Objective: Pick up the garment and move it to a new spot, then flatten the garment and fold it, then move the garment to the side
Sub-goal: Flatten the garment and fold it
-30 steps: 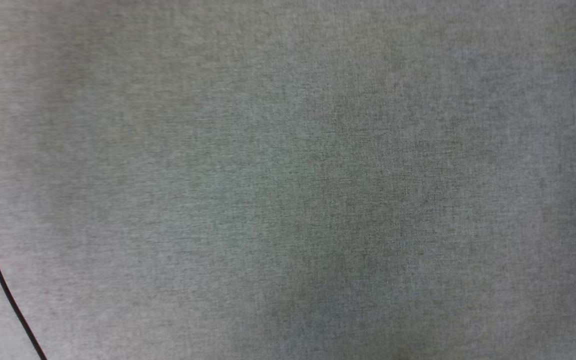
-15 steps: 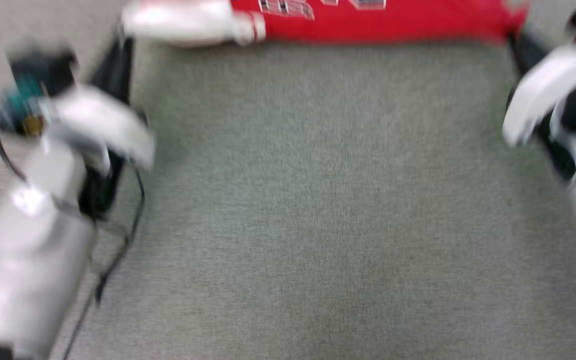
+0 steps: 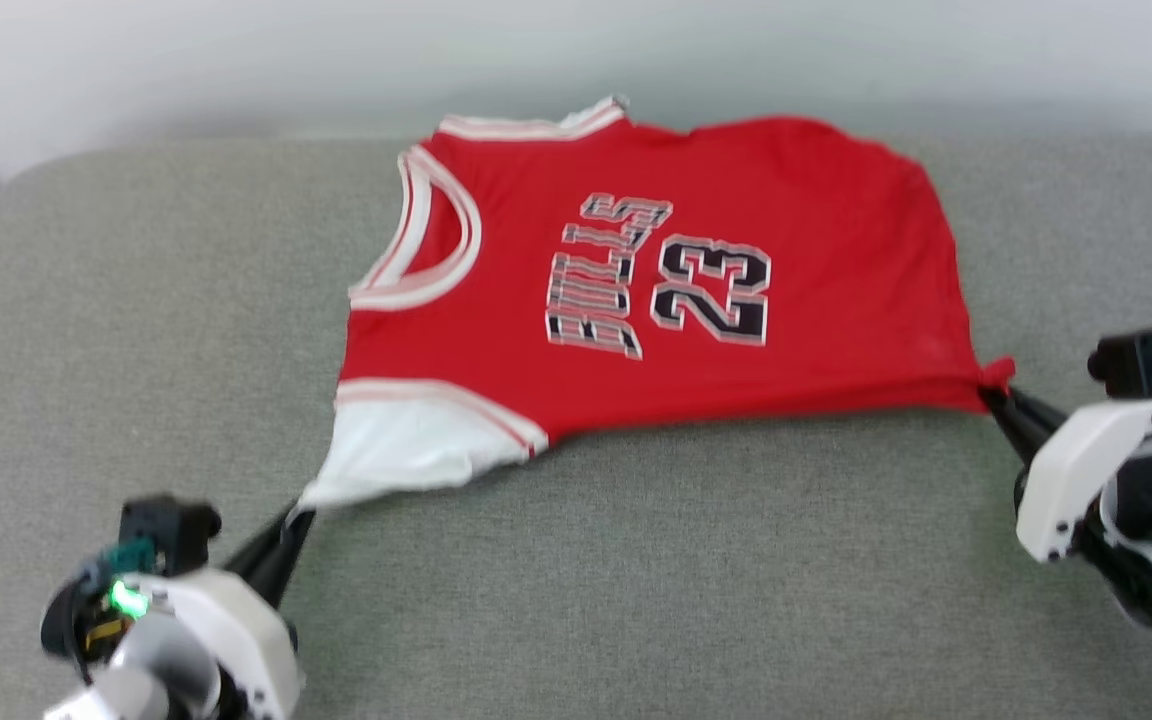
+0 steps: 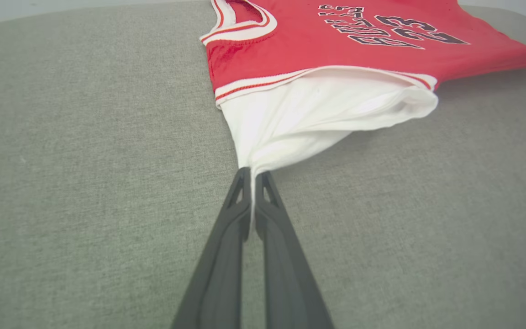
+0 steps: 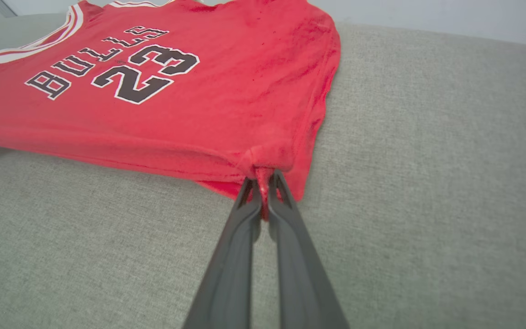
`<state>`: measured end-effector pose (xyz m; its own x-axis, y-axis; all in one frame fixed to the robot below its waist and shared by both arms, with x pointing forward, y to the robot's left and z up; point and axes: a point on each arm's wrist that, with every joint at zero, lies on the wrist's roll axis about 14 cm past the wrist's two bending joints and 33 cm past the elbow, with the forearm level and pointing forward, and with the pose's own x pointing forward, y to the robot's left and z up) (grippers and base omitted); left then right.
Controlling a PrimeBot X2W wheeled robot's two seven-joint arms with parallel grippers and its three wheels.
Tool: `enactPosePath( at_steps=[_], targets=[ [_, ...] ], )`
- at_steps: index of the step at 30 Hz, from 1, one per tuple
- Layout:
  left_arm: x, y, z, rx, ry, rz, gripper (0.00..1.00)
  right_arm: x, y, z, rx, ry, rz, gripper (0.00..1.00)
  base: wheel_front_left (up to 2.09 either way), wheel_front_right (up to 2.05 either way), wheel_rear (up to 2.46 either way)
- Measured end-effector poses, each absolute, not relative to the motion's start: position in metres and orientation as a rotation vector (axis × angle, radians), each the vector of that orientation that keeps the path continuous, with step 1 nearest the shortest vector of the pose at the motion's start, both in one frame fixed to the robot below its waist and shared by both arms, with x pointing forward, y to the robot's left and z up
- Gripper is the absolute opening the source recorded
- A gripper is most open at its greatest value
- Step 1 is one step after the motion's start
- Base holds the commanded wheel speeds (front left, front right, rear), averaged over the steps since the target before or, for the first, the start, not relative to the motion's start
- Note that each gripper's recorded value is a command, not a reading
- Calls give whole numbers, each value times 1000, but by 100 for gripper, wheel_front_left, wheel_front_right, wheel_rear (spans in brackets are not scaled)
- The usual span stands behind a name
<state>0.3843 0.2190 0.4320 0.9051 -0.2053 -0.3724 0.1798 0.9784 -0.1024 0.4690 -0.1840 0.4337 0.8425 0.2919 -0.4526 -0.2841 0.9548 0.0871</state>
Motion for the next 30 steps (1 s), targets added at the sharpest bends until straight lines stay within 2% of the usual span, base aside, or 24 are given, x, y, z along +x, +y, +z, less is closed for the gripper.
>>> enactPosePath(
  at_steps=[15, 22, 25, 30],
  targets=[
    [264, 194, 436, -149, 606, -274, 0, 378, -204, 422, 60, 565, 304, 0, 0, 0, 0],
    [217, 175, 425, -222, 767, -338, 0, 326, -210, 405, 120, 682, 305, 0, 0, 0, 0],
    [218, 175, 427, -229, 768, -341, 0, 313, -209, 403, 146, 709, 307, 0, 0, 0, 0],
    [246, 177, 443, -213, 671, -340, 0, 320, -210, 414, 163, 684, 292, 0, 0, 0, 0]
  ],
)
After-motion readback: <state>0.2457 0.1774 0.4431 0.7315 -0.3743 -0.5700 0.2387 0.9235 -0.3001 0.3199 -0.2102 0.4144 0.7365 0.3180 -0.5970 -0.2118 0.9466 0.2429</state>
